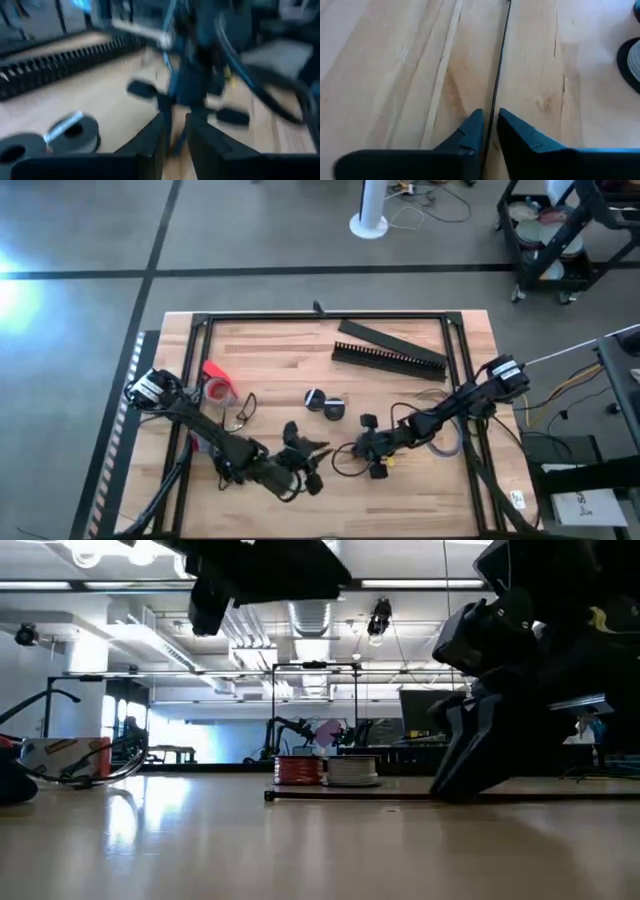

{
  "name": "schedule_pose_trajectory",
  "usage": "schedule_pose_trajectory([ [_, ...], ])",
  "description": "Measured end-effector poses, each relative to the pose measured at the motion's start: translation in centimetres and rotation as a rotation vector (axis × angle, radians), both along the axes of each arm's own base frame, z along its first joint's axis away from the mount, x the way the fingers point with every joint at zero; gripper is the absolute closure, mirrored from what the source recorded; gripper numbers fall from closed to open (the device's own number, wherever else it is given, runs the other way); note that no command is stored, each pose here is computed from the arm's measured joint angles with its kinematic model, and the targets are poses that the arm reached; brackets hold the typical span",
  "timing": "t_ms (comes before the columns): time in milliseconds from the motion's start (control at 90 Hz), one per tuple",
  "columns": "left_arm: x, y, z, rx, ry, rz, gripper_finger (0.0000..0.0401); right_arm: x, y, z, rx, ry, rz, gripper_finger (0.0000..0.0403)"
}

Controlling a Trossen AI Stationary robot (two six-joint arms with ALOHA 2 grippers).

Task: Ziptie cables
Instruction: Prepare the black zip tie

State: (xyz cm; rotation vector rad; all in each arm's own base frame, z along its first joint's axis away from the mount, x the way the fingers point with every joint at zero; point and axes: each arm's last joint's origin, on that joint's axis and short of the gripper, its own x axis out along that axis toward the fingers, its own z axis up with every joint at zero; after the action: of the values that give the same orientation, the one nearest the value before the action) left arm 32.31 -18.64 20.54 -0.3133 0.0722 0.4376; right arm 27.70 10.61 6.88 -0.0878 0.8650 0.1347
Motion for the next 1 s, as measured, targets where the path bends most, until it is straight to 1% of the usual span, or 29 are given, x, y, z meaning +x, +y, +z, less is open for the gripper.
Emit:
schedule_pose_trajectory([
  [67, -0.3, 0.4, 0.5, -0.032, -0.109, 0.057, 0.0350, -0.1, -0.1, -0.1, -0.035, 0.007, 0.010, 0.0397],
  [133, -0.7, 0.6, 1.0, -0.046, -0.197, 0.067, 0.0356, -0.1, -0.1, -0.1, -0.078, 0.009, 0.013, 0.0398],
  [278, -1.6, 1.2, 2.8, -0.023, -0.331, 0.090, 0.0367, 0.0, 0.1, 0.1, -0.181, 0.014, 0.026, 0.0401],
  [344, -1.9, 1.5, 3.7, 0.003, -0.353, 0.113, 0.0372, 0.2, 0.5, 0.4, -0.250, 0.013, 0.031, 0.0402],
  [489, -2.4, 1.9, 5.0, 0.037, -0.354, 0.143, 0.0378, 0.3, 1.5, 1.1, -0.439, 0.008, 0.021, 0.0403],
  [611, -2.4, 1.9, 5.1, 0.066, -0.336, 0.143, 0.0378, 0.4, 1.4, 1.3, -0.512, 0.003, -0.020, 0.0403],
  [689, -2.4, 1.9, 5.0, 0.071, -0.330, 0.142, 0.0379, 0.4, 1.3, 1.3, -0.537, 0.003, -0.054, 0.0403],
  [767, -2.4, 1.8, 4.8, 0.085, -0.312, 0.140, 0.0379, 0.3, 1.2, 1.2, -0.528, 0.006, -0.076, 0.0403],
  [1000, -2.3, 1.8, 4.8, 0.090, -0.306, 0.139, 0.0379, 0.2, 1.2, 1.1, -0.426, 0.029, -0.101, 0.0403],
])
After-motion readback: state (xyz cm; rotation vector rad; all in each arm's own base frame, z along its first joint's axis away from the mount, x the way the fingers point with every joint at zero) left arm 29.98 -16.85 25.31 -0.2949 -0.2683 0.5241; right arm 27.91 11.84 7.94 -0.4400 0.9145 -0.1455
